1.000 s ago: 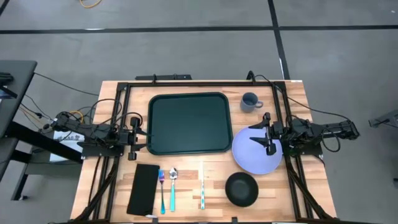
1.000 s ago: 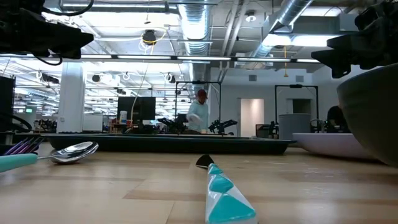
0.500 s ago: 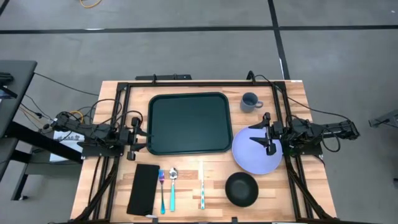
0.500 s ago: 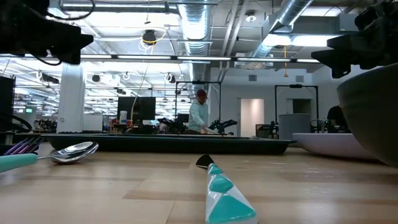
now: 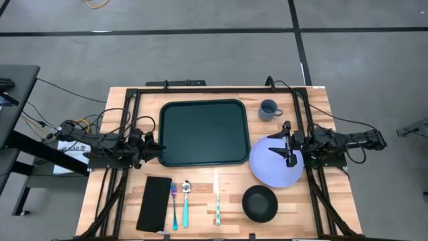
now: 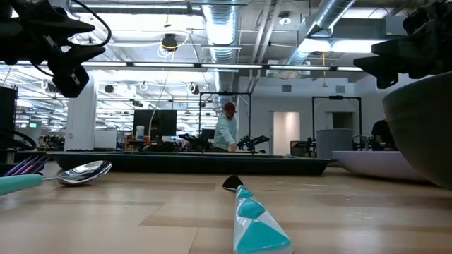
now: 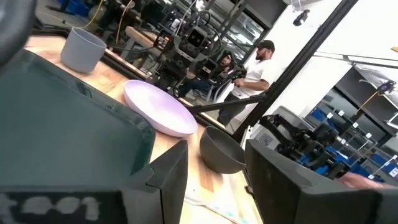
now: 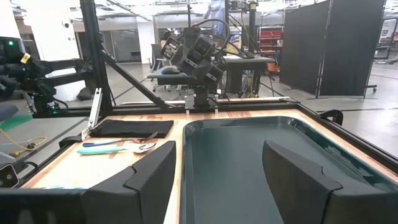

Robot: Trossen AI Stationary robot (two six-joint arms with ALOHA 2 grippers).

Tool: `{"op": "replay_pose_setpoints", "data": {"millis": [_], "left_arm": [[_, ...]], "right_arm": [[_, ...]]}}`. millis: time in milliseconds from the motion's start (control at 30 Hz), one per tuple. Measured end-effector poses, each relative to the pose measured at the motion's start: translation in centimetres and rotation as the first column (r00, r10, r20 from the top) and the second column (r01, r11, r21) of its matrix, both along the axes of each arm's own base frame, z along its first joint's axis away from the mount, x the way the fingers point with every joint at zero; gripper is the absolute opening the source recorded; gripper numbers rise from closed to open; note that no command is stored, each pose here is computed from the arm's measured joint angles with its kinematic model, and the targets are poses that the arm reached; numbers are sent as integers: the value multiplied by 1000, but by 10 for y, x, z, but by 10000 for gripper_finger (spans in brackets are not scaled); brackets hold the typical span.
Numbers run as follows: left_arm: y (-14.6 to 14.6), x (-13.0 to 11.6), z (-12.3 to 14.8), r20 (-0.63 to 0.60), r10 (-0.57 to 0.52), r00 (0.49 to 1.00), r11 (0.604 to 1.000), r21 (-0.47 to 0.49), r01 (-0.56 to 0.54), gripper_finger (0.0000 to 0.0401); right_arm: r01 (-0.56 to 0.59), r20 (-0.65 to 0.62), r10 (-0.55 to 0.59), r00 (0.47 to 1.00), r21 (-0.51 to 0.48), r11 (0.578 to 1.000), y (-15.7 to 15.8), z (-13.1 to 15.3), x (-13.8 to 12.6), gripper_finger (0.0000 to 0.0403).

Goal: Set up tray
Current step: Put the gray mug on the black serving tray

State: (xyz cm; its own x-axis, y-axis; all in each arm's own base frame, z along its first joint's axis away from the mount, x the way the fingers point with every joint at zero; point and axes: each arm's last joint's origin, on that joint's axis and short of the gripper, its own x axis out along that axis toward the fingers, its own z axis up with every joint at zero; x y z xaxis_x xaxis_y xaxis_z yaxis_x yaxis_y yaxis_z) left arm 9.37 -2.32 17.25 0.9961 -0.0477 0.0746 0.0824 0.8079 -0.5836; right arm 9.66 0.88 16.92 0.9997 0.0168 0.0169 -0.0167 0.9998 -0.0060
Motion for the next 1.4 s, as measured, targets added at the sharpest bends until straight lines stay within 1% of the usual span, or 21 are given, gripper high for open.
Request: {"op": "replay_pose_setpoints", "data": {"millis": [100, 167, 300, 400, 467, 533, 600, 633, 667, 700, 733, 800, 833, 933, 1067, 1100, 1133, 1200, 1267, 1300, 1400], "left_arm": [[0, 0, 0, -1, 11, 1000, 999, -31, -12, 149], [1, 0, 0, -2, 26, 1000, 997, -72, -26, 149], [4, 0, 1, -2, 119, 993, 970, -215, -117, 149], [5, -1, 3, -5, 152, 988, 962, -230, -149, 149], [6, -1, 6, -19, 194, 981, 958, -212, -194, 149], [7, -2, 17, -3, 232, 973, 957, -176, -229, 149], [8, -2, 27, -9, 252, 968, 961, -119, -251, 149], [8, -1, 28, -41, 259, 965, 961, -90, -261, 149], [7, 1, 27, -91, 268, 959, 960, -56, -273, 149], [7, 3, 26, -143, 276, 950, 959, -25, -282, 149], [6, 5, 25, -194, 282, 940, 958, 1, -287, 149], [6, 9, 22, -286, 302, 909, 952, 45, -302, 149], [6, 12, 20, -325, 322, 889, 946, 67, -318, 149], [7, 22, 17, -389, 390, 834, 920, 136, -367, 149], [10, 36, 21, -430, 447, 785, 893, 274, -359, 149], [11, 40, 22, -441, 462, 769, 884, 299, -360, 149], [13, 43, 23, -450, 476, 756, 876, 317, -362, 149], [16, 49, 27, -460, 502, 732, 862, 340, -377, 149], [20, 55, 32, -466, 521, 715, 852, 344, -396, 149], [22, 57, 33, -469, 529, 707, 847, 344, -405, 149], [27, 62, 41, -465, 549, 694, 835, 340, -433, 149]], "right_arm": [[0, 0, 0, 1000, -1, 1000, 0, 0, 0, 230], [15, 1, -15, 1000, -34, 999, -1, 0, 0, 230], [43, 3, -43, 999, -77, 996, -2, 0, 0, 230], [52, 3, -51, 999, -65, 997, -3, 0, 0, 230], [52, 5, -52, 999, -33, 998, -3, 1, 0, 230], [58, 30, -59, 998, 31, 998, -4, 2, 0, 230], [52, 96, -67, 993, 145, 988, -4, 9, 0, 230], [53, 130, -82, 988, 214, 975, -5, 12, -1, 230], [57, 160, -107, 981, 291, 955, -6, 16, -1, 230], [64, 189, -144, 971, 378, 923, -7, 19, -2, 230], [66, 215, -186, 959, 468, 881, -9, 22, -3, 230], [77, 236, -287, 928, 633, 770, -12, 25, -5, 230], [85, 230, -329, 916, 690, 719, -13, 24, -5, 230], [118, 193, -441, 876, 802, 585, -17, 21, -5, 230], [118, 151, -564, 812, 904, 411, -22, 18, -6, 230], [104, 146, -582, 800, 921, 374, -23, 18, -6, 230], [90, 145, -594, 792, 933, 348, -24, 18, -6, 230], [84, 140, -598, 789, 940, 331, -25, 17, -6, 230], [100, 127, -592, 796, 937, 336, -26, 16, -5, 230], [108, 124, -580, 805, 931, 350, -26, 15, -5, 230], [163, 85, -521, 849, 896, 412, -26, 14, -1, 230]]}}
